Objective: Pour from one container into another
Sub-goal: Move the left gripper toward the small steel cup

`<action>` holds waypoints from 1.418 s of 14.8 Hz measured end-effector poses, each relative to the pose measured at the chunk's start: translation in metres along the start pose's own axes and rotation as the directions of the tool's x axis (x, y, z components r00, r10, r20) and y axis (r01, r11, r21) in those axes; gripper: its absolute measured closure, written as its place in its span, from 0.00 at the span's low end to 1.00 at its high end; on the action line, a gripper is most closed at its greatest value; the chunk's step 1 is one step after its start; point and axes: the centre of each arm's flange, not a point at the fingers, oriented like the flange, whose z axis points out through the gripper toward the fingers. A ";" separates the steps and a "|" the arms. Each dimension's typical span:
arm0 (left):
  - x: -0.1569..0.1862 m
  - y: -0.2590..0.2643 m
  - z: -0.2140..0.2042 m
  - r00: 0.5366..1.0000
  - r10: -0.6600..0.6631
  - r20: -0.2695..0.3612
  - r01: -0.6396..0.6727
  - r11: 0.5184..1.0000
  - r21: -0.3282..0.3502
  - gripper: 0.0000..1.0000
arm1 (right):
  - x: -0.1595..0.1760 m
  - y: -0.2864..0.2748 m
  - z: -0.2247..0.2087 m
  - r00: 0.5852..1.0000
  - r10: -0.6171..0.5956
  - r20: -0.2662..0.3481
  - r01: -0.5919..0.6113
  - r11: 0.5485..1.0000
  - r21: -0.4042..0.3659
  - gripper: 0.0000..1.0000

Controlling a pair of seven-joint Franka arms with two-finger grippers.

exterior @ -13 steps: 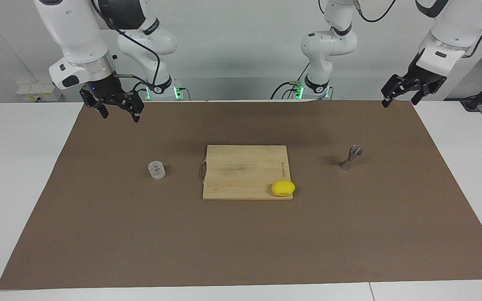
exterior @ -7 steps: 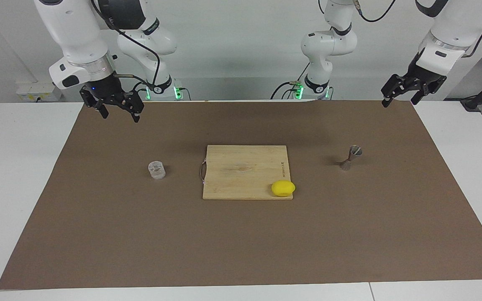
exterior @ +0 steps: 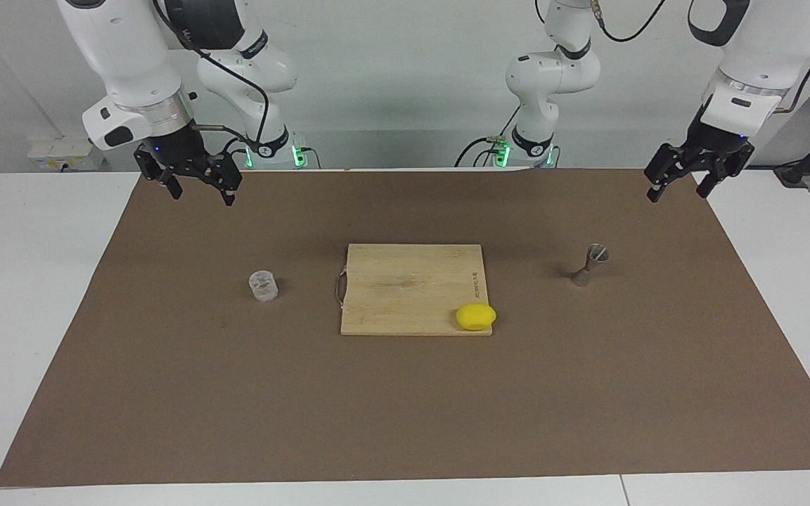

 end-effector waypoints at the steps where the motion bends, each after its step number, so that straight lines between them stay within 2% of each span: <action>1: 0.001 0.000 0.011 1.000 -0.001 -0.028 0.001 1.000 -0.001 0.00 | 0.000 0.000 0.000 1.000 0.000 0.000 0.000 1.000 0.000 0.00; 5: 0.009 -0.001 0.060 0.998 -0.009 -0.069 0.009 1.000 -0.004 0.00 | 0.000 0.000 0.000 1.000 0.000 0.000 0.000 1.000 0.000 0.00; 9: 0.034 0.013 0.131 0.994 -0.030 -0.104 0.029 0.999 -0.019 0.00 | 0.000 0.000 0.000 1.000 0.000 0.000 0.000 1.000 0.000 0.00; 11: 0.041 0.012 0.159 0.989 -0.038 -0.146 0.035 0.999 -0.024 0.00 | 0.000 0.000 0.000 1.000 0.000 0.000 0.000 1.000 0.000 0.00; 13: 0.043 0.010 0.166 0.977 -0.045 -0.210 0.040 0.999 -0.030 0.00 | 0.000 0.000 0.000 1.000 0.000 0.000 0.000 1.000 0.000 0.00; 16: 0.042 0.008 0.170 0.970 -0.052 -0.237 0.045 0.998 -0.033 0.00 | 0.000 0.000 0.000 1.000 0.000 0.000 0.000 1.000 0.000 0.00; 18: 0.040 0.011 0.172 0.975 -0.048 -0.217 0.042 0.999 -0.032 0.00 | 0.000 0.000 0.000 1.000 0.000 0.001 0.000 1.000 0.000 0.00; 21: 0.026 0.034 0.174 0.999 -0.012 -0.041 0.011 1.000 -0.022 0.00 | 0.001 0.003 0.000 1.000 0.006 0.001 -0.006 1.000 0.000 0.00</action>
